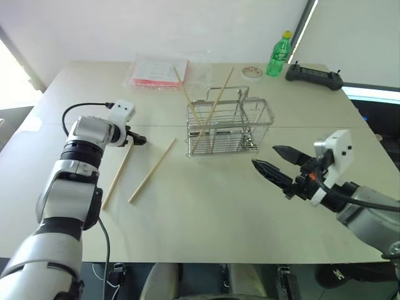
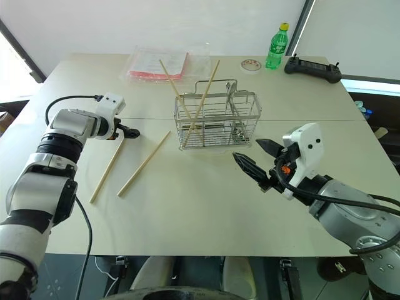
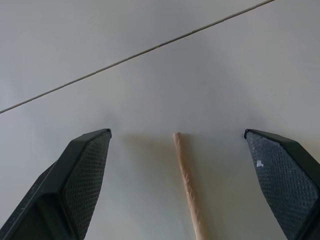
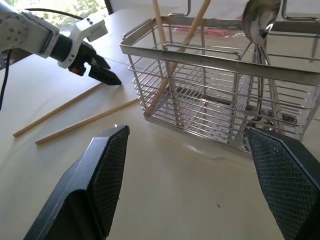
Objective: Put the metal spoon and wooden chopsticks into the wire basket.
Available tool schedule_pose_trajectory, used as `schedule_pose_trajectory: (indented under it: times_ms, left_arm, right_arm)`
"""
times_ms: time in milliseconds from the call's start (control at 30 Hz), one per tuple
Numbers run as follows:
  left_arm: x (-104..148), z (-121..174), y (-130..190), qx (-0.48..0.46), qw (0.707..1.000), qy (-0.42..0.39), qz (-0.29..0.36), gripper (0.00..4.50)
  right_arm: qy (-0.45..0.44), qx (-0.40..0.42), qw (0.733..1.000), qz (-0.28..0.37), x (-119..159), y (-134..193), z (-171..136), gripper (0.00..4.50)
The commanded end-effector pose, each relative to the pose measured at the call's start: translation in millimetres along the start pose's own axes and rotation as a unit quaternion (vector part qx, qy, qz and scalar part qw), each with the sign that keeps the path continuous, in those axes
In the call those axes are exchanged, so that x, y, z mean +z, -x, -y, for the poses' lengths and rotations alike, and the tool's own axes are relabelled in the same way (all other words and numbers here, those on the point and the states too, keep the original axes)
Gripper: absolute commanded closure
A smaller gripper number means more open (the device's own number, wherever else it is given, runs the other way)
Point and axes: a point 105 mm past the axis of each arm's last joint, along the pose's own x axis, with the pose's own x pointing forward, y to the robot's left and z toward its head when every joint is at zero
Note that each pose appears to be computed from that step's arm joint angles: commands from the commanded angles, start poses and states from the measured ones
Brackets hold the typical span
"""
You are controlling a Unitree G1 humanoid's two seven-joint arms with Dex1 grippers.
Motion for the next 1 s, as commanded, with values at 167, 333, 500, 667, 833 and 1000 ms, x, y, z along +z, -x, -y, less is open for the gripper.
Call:
schedule_pose_trajectory:
  times_ms: [167,333,500,667,833,1000]
  left_arm:
    - [-22.4,9.7,-3.7,-0.026,0.997,0.016,-0.074,0.00]
    - [-29.2,11.3,-3.8,-0.029,0.995,0.021,-0.095,0.00]
    - [-26.5,13.3,-4.7,-0.032,0.995,0.033,-0.092,1.82]
    - [-24.4,14.7,-5.0,-0.034,0.994,0.044,-0.093,4.34]
    - [-25.4,13.3,-4.7,-0.030,0.993,0.060,-0.095,4.43]
    - [-9.6,10.3,-2.5,-0.028,0.995,0.086,-0.052,4.43]
  right_arm:
    - [0.009,-0.016,0.999,0.031,10.4,-1.8,4.0,0.69]
    - [0.008,-0.023,0.999,0.028,7.1,-0.3,6.5,0.69]
    - [0.006,-0.025,0.999,0.025,3.4,-0.2,7.0,0.64]
    - [0.004,-0.020,1.000,0.021,-0.1,-0.2,4.5,0.64]
    - [0.002,-0.022,1.000,0.022,-0.7,1.0,5.4,0.64]
    - [-0.002,-0.030,0.999,0.017,-4.0,3.9,9.3,0.64]
